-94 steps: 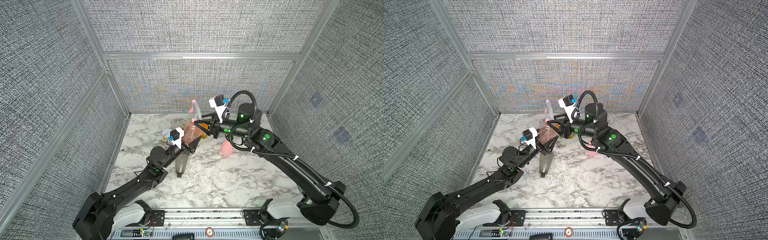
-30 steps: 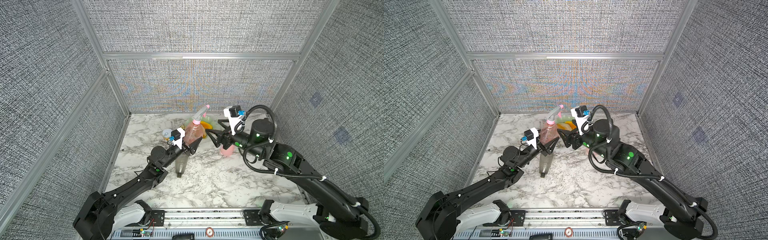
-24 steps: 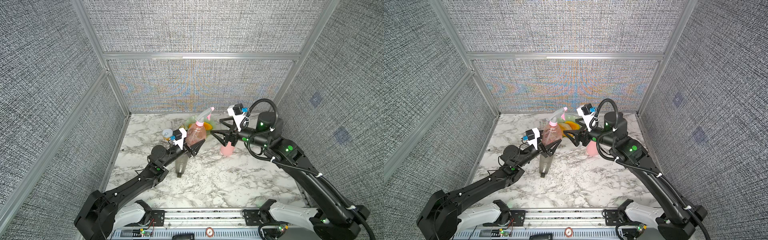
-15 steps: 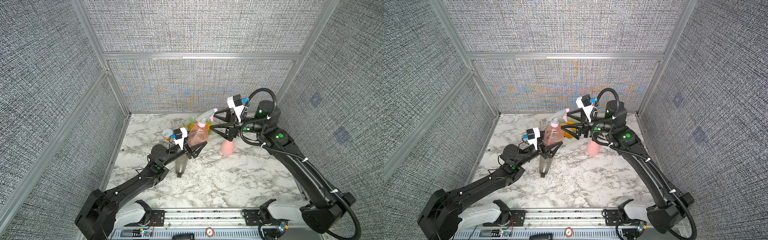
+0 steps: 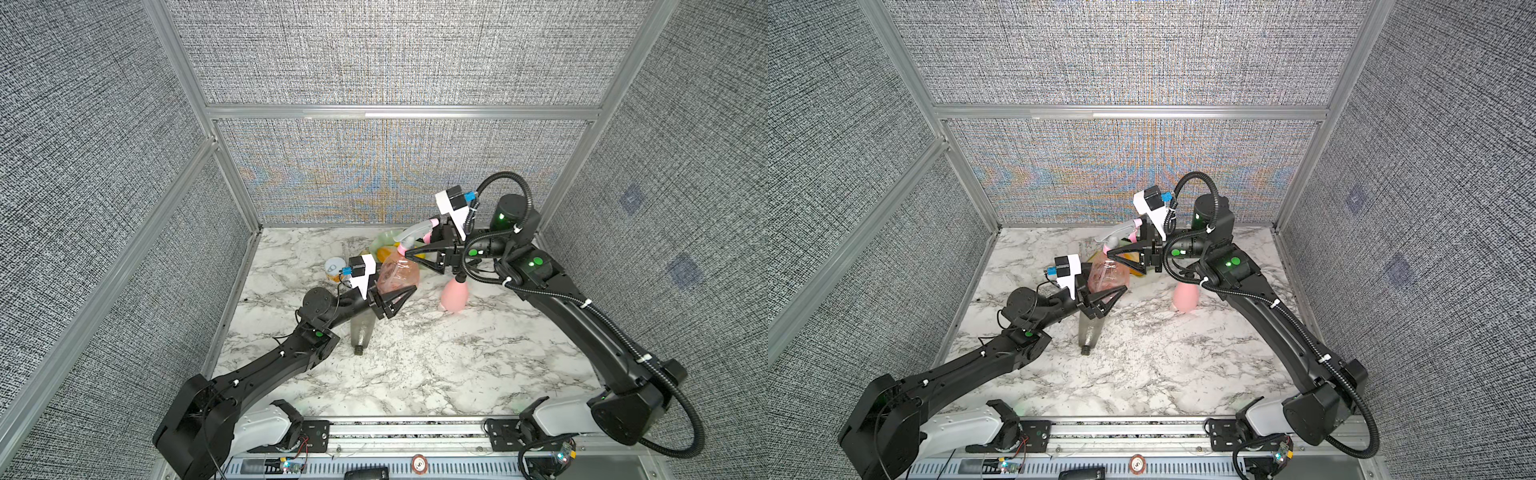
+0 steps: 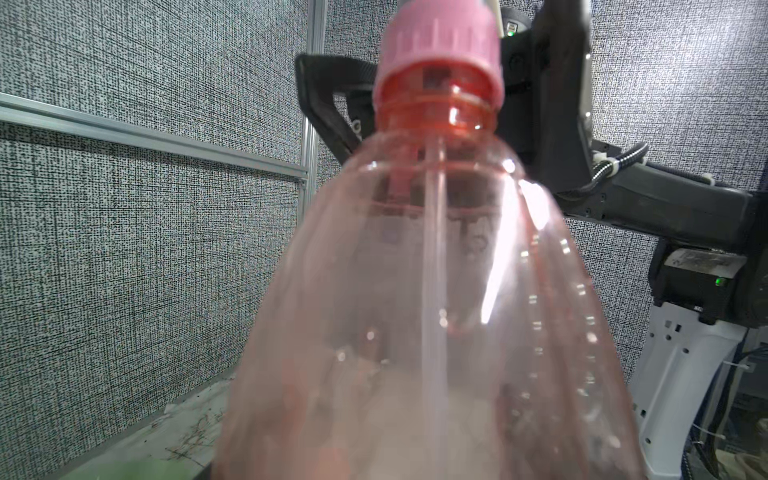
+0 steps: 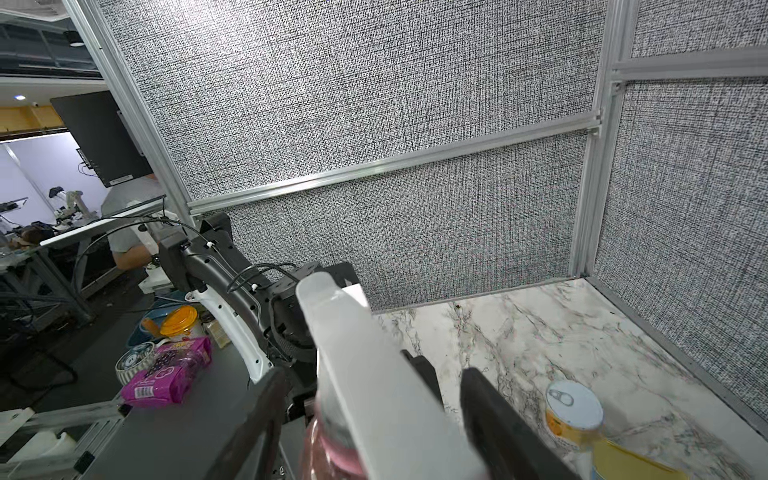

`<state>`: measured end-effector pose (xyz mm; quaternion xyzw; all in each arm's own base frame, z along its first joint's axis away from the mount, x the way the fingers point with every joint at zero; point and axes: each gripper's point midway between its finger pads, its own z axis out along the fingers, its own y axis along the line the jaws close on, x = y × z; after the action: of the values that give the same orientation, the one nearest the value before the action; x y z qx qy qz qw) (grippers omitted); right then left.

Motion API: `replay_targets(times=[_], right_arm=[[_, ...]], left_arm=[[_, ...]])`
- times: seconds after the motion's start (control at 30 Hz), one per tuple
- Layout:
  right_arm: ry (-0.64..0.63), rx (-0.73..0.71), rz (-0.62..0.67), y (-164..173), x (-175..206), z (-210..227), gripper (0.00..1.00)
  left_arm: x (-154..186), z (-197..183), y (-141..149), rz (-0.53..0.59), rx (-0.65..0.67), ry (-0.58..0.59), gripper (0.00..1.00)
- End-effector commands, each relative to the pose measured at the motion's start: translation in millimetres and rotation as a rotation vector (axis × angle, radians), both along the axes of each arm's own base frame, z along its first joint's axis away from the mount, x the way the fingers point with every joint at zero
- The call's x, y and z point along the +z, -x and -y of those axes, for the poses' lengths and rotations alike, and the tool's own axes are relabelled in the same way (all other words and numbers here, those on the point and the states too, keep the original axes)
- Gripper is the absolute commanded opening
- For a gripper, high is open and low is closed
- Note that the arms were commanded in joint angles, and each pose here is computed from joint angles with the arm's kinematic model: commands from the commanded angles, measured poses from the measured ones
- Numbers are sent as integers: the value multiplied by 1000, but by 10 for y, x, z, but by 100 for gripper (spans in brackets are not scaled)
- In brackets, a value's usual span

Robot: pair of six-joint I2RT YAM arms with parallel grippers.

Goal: Attach spray nozzles to spray bottles
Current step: Screw the spray nozzle on the spray bottle.

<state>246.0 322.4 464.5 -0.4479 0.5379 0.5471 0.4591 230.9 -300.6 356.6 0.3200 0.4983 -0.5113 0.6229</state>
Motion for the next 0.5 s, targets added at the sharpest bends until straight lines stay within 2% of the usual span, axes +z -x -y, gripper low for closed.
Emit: replay_targets(times=[0.0,0.27,0.47], right_arm=[[-12,15,15,47,48,-14,64],[-4,15,0,50,4,-55,50],[-3,18,0,80,-4,-69,32]], left_arm=[[109,-23,38,34,-5,24,64],[110,-33,17,34,7,21,64],[116,-45,3,37,21,22,64]])
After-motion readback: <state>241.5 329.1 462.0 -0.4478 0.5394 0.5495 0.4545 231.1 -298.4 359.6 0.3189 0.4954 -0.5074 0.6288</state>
